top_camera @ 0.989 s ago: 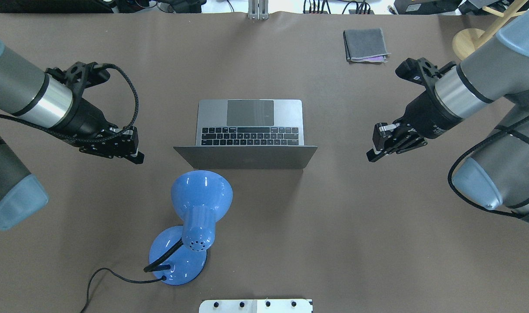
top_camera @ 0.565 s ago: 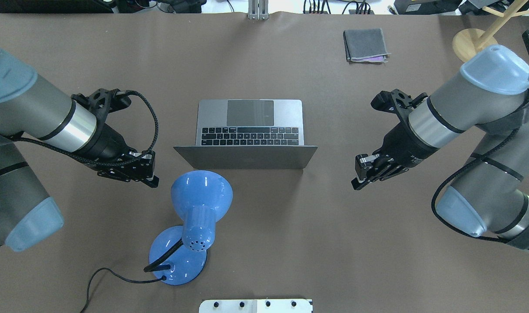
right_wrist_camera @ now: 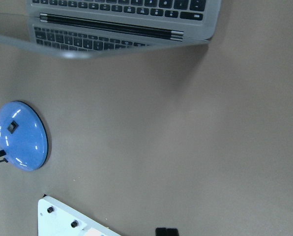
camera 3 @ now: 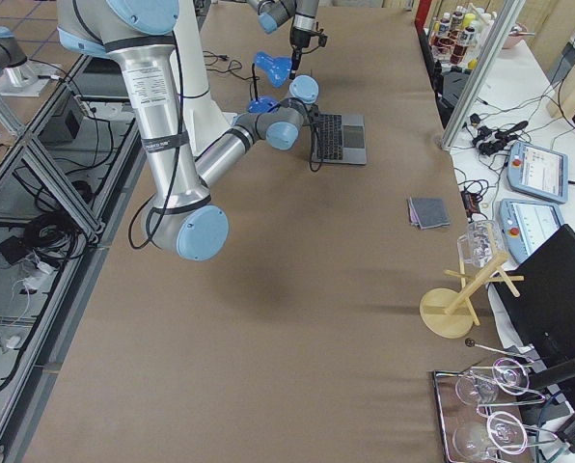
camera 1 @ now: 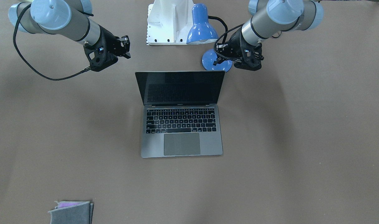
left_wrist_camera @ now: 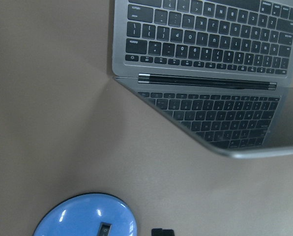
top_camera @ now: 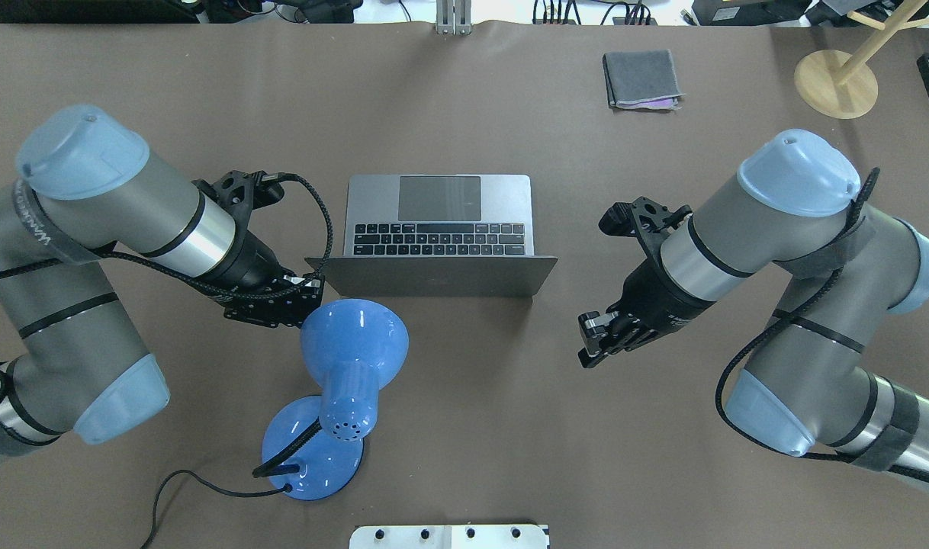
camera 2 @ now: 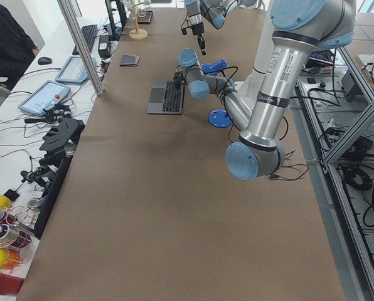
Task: Close laptop
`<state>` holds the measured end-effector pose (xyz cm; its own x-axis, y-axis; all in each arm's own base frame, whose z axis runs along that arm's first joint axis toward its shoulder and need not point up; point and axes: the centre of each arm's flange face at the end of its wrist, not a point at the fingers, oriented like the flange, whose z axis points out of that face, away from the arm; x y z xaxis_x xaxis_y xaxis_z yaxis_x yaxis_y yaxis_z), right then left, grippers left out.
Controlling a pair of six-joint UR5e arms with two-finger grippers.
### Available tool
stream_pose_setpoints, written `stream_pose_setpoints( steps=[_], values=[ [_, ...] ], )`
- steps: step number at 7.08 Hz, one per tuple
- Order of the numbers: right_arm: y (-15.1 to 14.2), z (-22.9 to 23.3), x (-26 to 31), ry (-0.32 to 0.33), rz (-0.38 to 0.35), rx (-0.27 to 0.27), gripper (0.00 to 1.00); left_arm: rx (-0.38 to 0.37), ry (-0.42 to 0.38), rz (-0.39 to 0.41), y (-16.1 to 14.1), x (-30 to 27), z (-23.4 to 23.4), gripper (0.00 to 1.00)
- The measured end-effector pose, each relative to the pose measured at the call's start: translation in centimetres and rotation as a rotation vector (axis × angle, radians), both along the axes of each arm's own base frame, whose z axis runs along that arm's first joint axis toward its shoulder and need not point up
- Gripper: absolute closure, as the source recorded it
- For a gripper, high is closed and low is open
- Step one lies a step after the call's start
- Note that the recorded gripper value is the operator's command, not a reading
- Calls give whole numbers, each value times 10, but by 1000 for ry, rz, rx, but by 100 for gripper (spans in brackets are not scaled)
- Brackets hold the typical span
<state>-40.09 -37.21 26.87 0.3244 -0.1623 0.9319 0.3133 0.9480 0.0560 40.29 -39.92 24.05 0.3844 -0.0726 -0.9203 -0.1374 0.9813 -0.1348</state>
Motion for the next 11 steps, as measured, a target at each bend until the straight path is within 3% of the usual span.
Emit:
stream_pose_setpoints(
  steps=[3,7,9,11],
  values=[
    [-12,-28,-26,-3,53,36,100,-1,10,3,-6,18,-17,100],
    [-81,-62,-31,4,185,72,100,30,4,-47,-35,46,-35,100],
    [-114,-71,-26,12,231,68,100,46,-6,-114,-70,46,-45,100],
    [-142,-69,-28,33,260,56,100,54,-22,-169,-123,47,-48,100]
  ],
)
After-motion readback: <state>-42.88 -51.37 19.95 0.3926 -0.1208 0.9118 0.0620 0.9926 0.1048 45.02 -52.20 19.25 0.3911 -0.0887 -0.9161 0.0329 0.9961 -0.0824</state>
